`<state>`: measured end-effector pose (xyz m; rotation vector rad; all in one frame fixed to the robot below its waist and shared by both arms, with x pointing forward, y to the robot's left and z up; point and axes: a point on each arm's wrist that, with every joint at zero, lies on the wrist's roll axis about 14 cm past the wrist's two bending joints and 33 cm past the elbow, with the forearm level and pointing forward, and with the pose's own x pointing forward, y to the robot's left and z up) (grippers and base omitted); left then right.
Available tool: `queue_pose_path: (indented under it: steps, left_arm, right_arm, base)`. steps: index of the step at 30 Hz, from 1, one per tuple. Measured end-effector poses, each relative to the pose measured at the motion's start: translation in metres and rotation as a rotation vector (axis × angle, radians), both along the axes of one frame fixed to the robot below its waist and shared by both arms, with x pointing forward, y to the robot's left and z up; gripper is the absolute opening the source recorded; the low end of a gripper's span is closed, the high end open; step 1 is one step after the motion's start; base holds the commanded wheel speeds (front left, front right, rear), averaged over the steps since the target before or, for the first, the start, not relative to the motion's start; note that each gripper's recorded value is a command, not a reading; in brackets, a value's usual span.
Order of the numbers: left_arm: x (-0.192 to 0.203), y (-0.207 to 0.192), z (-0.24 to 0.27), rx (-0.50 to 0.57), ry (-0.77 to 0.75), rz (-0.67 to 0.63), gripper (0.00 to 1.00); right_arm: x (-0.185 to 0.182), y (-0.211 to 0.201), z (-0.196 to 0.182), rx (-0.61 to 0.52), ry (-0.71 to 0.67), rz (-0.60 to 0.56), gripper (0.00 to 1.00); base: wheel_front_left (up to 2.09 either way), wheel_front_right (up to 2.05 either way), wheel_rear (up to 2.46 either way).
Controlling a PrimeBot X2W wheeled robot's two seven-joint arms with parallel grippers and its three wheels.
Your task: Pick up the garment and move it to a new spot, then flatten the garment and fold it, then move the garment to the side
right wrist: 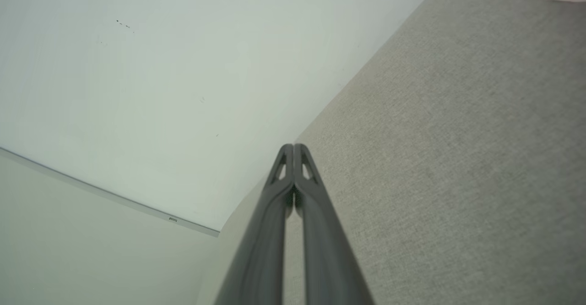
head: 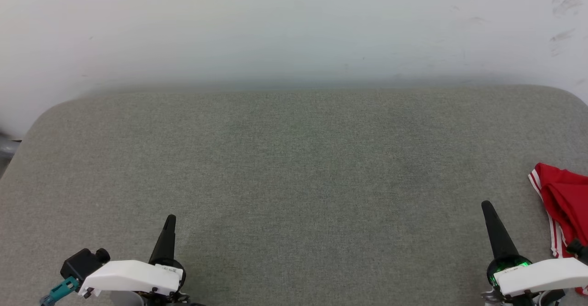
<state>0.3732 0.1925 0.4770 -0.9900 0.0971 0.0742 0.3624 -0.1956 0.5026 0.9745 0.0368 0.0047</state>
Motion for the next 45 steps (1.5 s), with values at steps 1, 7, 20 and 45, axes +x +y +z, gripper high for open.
queue_pose_path:
  steps: [1, 7, 20, 45]
  left_arm:
    - [0.0, 0.0, 0.0, -0.012, 0.001, 0.001, 0.0]
    - [0.001, 0.002, 0.002, -0.077, -0.004, 0.008, 0.0]
    - [0.005, 0.002, 0.007, -0.209, -0.022, 0.012, 0.0]
    - [0.011, 0.005, 0.017, -0.42, -0.063, 0.019, 0.0]
  right_arm:
    - [0.001, 0.0, 0.001, 0.012, -0.002, -0.001, 0.0]
    - [0.002, -0.001, -0.001, 0.079, 0.003, -0.006, 0.0]
    - [0.009, -0.001, 0.0, 0.212, -0.001, -0.013, 0.0]
    - [0.017, -0.003, 0.0, 0.428, -0.003, -0.025, 0.0]
  base:
    - [0.0, 0.0, 0.0]
    - [0.0, 0.0, 0.0]
    - [0.0, 0.0, 0.0]
    - [0.0, 0.0, 0.0]
